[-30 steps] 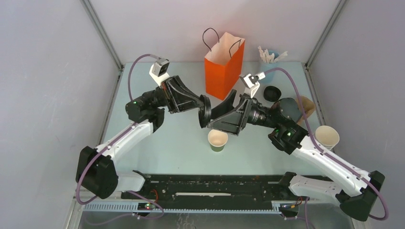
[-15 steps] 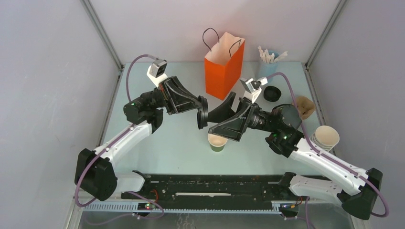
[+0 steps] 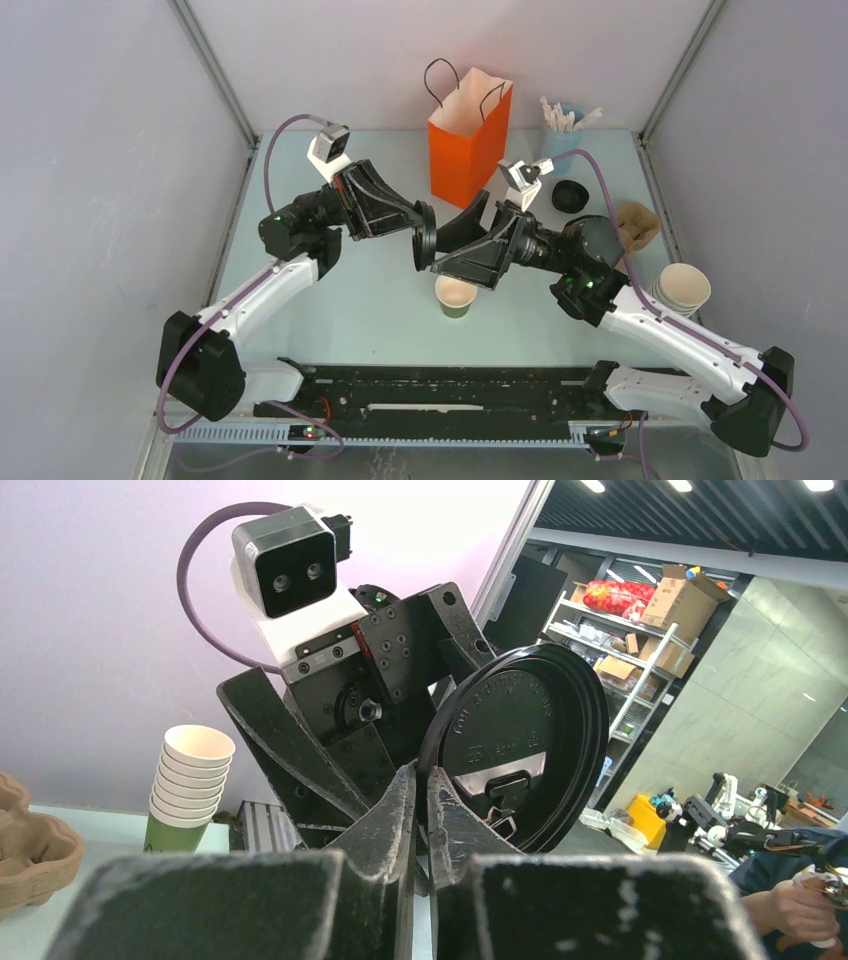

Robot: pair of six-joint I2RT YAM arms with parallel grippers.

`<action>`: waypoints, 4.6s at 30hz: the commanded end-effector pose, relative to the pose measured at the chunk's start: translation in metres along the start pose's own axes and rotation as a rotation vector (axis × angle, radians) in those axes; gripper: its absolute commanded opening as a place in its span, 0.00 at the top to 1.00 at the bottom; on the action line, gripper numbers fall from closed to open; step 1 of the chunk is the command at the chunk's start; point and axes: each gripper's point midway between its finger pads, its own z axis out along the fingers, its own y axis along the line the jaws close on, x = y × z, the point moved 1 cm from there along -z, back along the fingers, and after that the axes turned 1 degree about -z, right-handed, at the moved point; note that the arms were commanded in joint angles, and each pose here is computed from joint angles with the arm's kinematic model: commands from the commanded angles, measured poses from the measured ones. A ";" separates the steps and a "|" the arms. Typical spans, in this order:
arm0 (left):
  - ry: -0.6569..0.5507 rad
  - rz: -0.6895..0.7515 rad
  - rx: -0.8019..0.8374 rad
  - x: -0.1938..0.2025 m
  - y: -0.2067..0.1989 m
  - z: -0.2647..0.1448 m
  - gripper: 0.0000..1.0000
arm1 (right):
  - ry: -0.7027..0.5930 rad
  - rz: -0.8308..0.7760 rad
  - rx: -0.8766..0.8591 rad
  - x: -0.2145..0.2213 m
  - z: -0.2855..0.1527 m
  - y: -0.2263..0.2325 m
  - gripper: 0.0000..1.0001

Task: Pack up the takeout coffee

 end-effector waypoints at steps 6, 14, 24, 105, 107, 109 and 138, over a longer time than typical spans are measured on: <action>0.009 0.033 0.026 0.003 -0.007 -0.002 0.92 | -0.069 -0.019 -0.076 -0.026 0.003 0.023 0.00; 0.007 0.029 0.022 0.004 -0.005 -0.003 0.92 | -0.070 -0.019 -0.080 -0.029 0.008 0.023 0.00; 0.007 0.022 0.019 0.004 -0.002 -0.003 0.91 | -0.079 -0.026 -0.066 -0.035 0.011 0.021 0.00; -0.251 0.172 -1.144 -0.082 0.123 -0.170 0.00 | 0.835 -0.108 1.297 0.086 -0.156 -0.194 0.14; -0.250 0.170 -1.142 -0.082 0.123 -0.169 0.00 | 0.873 -0.099 1.288 0.089 -0.149 -0.198 0.14; -0.250 0.169 -1.142 -0.081 0.123 -0.169 0.00 | 0.922 -0.096 1.288 0.094 -0.145 -0.204 0.14; -0.240 0.142 -1.107 -0.080 0.121 -0.163 0.00 | 1.143 -0.026 1.307 0.132 -0.140 -0.245 0.12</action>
